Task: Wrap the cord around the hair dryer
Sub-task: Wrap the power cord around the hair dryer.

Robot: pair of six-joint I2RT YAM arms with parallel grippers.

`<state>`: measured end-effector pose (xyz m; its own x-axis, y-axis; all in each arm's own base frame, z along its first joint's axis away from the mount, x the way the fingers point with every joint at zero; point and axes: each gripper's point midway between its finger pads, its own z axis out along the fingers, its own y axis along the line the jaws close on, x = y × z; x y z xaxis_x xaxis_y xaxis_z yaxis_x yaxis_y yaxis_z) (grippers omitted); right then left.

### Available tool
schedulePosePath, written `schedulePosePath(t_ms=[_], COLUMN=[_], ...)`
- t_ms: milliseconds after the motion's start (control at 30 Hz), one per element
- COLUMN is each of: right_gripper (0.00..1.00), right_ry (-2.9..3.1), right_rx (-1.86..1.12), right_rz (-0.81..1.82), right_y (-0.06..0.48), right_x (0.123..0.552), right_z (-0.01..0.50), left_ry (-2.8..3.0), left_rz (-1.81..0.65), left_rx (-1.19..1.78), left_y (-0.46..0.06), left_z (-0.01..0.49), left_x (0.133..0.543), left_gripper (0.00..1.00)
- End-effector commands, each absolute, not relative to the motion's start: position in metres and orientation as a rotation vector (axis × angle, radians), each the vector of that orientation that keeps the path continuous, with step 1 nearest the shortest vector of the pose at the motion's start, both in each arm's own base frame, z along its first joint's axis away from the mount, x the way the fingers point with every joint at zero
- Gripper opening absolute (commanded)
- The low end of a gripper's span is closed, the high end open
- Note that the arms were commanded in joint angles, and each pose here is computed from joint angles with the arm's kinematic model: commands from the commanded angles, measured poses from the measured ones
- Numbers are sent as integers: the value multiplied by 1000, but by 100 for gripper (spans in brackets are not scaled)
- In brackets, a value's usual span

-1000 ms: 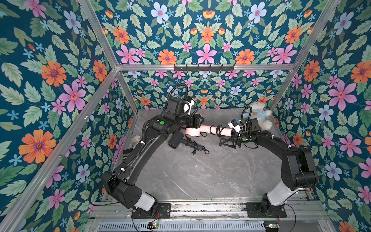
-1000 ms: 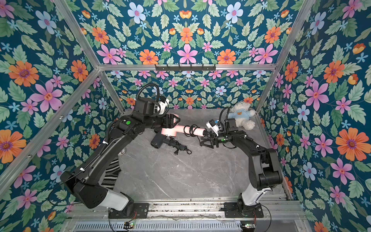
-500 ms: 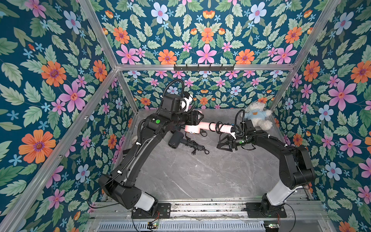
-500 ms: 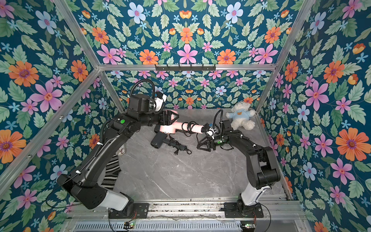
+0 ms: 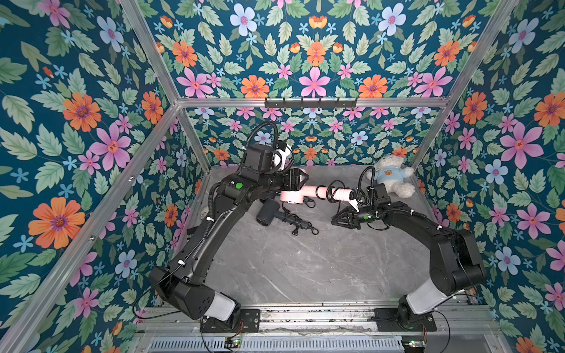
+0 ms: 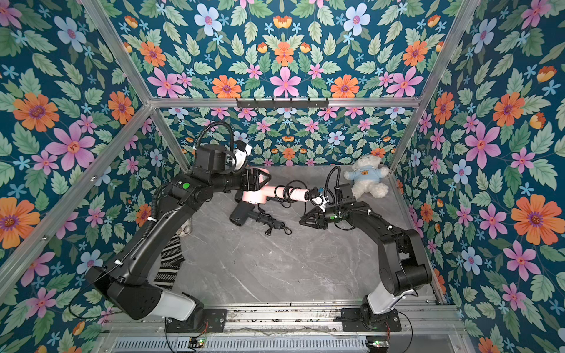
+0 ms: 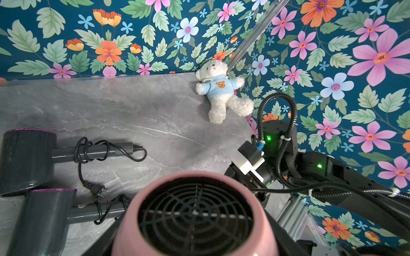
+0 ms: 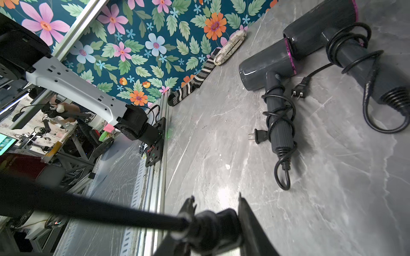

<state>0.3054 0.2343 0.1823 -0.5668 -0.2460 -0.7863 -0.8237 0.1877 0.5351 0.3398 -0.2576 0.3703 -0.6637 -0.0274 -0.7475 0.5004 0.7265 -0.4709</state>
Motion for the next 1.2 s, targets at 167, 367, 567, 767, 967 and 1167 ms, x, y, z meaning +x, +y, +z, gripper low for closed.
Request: schedulePosePath(t_ms=[167,367,567,767,967,1167], right_gripper=[23,8,0,0,0,0], right_ry=[2075,2460,2732,2914,2847,2727], right_rx=[-908,-867,-919,-1079,-1333,-1404], right_rz=[1364,1170,1014,748,502,313], right_y=[234,239,251,264,282,283], right_x=[303,287,250,226,223,246], right_z=[178,140,111,84,102,148], left_ry=[2056,1989,1874,1860,1816,1864], left_rz=[-832,-566,-495,-531,-272,85], left_rx=[85,-187,-419,-546,-663,-600], left_y=[-223,-172,-138,-132,-95,-77], left_z=[373,360,343,312,284,256], left_x=[374,401,414,424,421,411], left_gripper=[0,0,0,0,0,0])
